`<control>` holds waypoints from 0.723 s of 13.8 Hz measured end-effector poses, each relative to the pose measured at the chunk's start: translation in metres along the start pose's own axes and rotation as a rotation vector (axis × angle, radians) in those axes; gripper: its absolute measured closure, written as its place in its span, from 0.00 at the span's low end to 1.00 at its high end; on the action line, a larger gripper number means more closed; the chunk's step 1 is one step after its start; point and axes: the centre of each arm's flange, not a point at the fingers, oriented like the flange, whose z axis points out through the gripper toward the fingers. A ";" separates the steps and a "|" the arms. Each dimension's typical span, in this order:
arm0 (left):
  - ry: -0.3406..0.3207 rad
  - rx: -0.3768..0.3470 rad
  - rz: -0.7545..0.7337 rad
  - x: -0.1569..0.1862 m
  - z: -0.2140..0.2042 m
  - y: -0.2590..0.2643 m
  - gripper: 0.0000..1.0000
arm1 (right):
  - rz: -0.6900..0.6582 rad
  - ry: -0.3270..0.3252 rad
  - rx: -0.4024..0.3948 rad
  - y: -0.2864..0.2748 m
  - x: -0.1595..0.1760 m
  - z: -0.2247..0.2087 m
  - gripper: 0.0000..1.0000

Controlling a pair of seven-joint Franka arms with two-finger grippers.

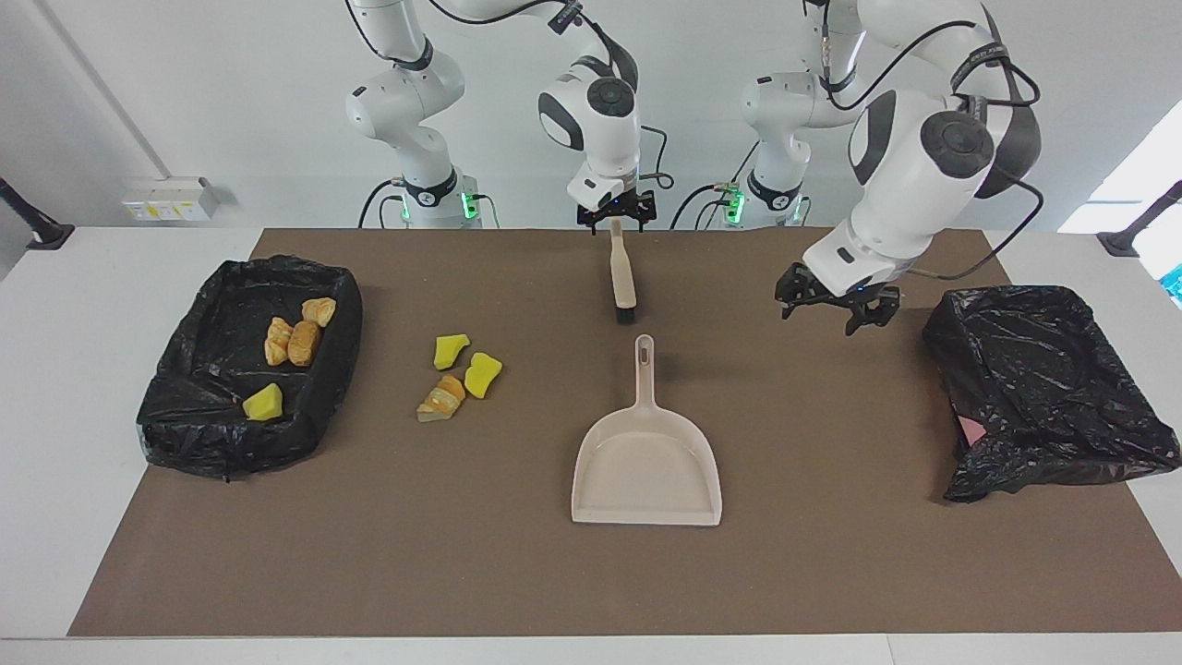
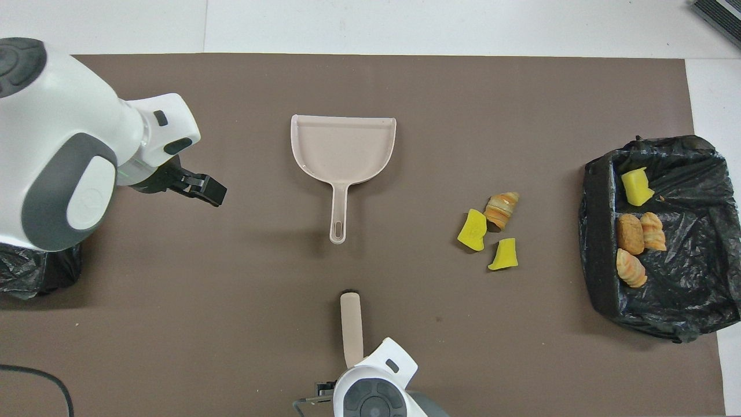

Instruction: Sweep and dump trash in bin

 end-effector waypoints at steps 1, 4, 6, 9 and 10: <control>0.001 -0.009 0.024 0.007 0.011 0.012 0.00 | 0.015 -0.007 -0.011 0.001 -0.003 0.008 0.00; 0.023 -0.028 0.056 0.026 0.045 0.043 0.00 | -0.001 -0.024 -0.041 0.001 -0.020 0.023 0.00; 0.028 -0.040 0.048 0.032 0.067 0.069 0.00 | -0.013 -0.027 -0.048 -0.001 -0.027 0.026 0.00; 0.042 -0.029 0.017 0.040 0.091 0.108 0.00 | -0.013 -0.024 -0.044 -0.001 -0.027 0.025 0.00; 0.046 -0.021 0.005 0.041 0.097 0.119 0.00 | -0.014 -0.022 -0.041 -0.002 -0.027 0.024 0.00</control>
